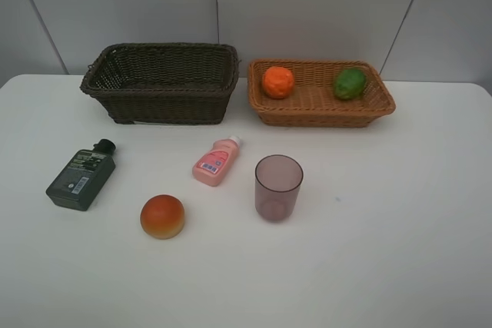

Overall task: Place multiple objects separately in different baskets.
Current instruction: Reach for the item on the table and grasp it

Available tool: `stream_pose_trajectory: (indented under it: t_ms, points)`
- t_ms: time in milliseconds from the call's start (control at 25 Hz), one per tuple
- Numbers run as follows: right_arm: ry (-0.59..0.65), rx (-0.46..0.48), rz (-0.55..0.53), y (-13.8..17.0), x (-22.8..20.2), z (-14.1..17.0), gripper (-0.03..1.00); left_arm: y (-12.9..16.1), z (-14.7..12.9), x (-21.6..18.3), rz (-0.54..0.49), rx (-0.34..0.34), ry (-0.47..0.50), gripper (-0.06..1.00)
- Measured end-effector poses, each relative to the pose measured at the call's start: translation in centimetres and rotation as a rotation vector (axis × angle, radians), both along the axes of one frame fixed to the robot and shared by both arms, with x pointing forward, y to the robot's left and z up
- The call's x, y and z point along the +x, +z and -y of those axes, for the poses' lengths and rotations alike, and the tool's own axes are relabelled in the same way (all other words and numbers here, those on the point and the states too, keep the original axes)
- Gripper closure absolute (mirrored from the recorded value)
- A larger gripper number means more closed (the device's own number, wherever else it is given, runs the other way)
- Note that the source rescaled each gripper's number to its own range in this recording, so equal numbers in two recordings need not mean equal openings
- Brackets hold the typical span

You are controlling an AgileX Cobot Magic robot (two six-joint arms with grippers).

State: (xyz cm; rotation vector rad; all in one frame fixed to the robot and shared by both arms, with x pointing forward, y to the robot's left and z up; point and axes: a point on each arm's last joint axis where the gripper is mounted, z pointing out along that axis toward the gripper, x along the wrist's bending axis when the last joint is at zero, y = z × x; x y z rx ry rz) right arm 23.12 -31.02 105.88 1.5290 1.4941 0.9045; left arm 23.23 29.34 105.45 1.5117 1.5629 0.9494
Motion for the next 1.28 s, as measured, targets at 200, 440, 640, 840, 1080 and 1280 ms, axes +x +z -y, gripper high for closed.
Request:
stream_pose_trajectory:
  t_ms: [200, 440, 640, 840, 1080, 1280]
  points:
    - [-0.005, 0.000, 0.000, 0.00, 0.00, 0.00, 0.27, 0.00, 0.00, 0.00, 0.000, 0.000, 0.000, -0.06]
    - [-0.005, 0.000, 0.001, 0.00, -0.02, 0.00, 0.27, 0.00, 0.00, 0.00, 0.000, 0.000, 0.000, -0.06]
    - [-0.006, 0.000, 0.001, 0.00, -0.02, 0.00, 0.27, 0.00, 0.00, 0.00, 0.000, 0.000, 0.000, -0.06]
    - [-0.006, 0.000, 0.001, 0.00, -0.02, 0.00, 0.27, 0.00, 0.00, 0.00, 0.000, 0.000, 0.000, -0.06]
    - [-0.005, 0.001, 0.001, 0.00, -0.02, -0.01, 0.27, 0.00, 0.00, 0.00, 0.000, 0.000, 0.000, -0.06]
    - [-0.005, 0.001, 0.001, 0.00, -0.02, -0.01, 0.27, 0.00, 0.00, 0.00, 0.000, 0.000, 0.000, -0.06]
